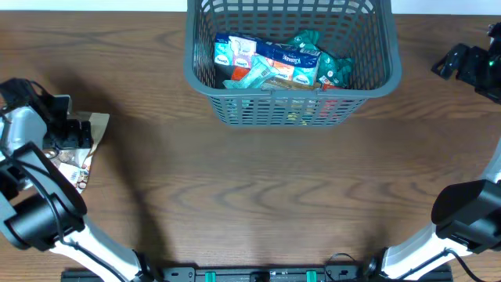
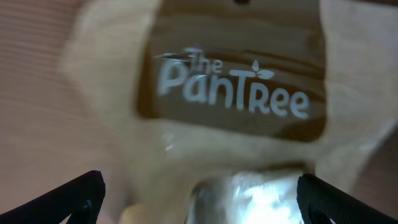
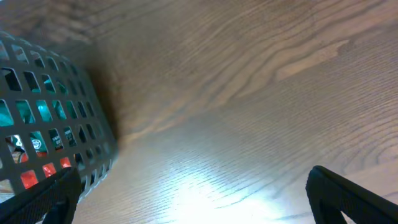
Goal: Pack container
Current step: 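Lower the left gripper onto the PanTree snack bag and grasp it, then lift the snack bag with the left gripper and drop it into the basket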
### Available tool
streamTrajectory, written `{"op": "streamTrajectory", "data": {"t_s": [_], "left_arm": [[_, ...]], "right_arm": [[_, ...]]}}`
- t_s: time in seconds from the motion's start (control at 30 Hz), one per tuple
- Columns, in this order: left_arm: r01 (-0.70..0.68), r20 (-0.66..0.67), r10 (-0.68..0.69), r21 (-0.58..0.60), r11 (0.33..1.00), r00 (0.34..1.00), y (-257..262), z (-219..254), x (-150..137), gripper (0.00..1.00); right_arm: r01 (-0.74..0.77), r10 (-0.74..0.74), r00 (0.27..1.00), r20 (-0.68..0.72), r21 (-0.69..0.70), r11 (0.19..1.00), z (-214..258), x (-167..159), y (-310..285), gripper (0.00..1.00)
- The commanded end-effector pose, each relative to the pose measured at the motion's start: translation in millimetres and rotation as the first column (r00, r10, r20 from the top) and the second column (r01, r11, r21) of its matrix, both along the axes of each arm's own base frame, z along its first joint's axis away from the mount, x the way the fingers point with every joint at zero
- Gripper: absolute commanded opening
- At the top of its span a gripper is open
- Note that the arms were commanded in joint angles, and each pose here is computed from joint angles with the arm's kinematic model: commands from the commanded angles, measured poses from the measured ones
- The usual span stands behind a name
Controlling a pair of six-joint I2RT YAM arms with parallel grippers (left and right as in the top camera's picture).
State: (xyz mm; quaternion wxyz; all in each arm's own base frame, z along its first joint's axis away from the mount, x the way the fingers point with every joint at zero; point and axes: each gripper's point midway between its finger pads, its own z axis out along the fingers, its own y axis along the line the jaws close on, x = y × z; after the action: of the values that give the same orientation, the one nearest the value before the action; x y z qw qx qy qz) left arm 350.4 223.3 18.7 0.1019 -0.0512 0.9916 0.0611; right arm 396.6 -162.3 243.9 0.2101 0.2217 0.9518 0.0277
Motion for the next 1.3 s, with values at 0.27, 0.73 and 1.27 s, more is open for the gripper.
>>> {"op": "streamTrajectory", "data": {"t_s": [0.27,0.73,1.27], "left_arm": [[0.009,-0.067,-0.013,-0.062,0.998,0.998,-5,-38,-8,0.87],[0.011,-0.04,-0.014,-0.089,0.996,0.999,-31,4,-1,0.06],[0.208,0.634,-0.148,-0.021,0.978,0.759,-171,315,74,0.06]], "right_arm": [[0.011,-0.011,1.0,-0.011,0.016,1.0,-5,0,1,0.99],[0.011,-0.011,1.0,-0.009,0.015,1.0,-5,1,0,0.99],[0.011,-0.011,1.0,-0.009,0.016,1.0,-5,1,1,0.99]]}}
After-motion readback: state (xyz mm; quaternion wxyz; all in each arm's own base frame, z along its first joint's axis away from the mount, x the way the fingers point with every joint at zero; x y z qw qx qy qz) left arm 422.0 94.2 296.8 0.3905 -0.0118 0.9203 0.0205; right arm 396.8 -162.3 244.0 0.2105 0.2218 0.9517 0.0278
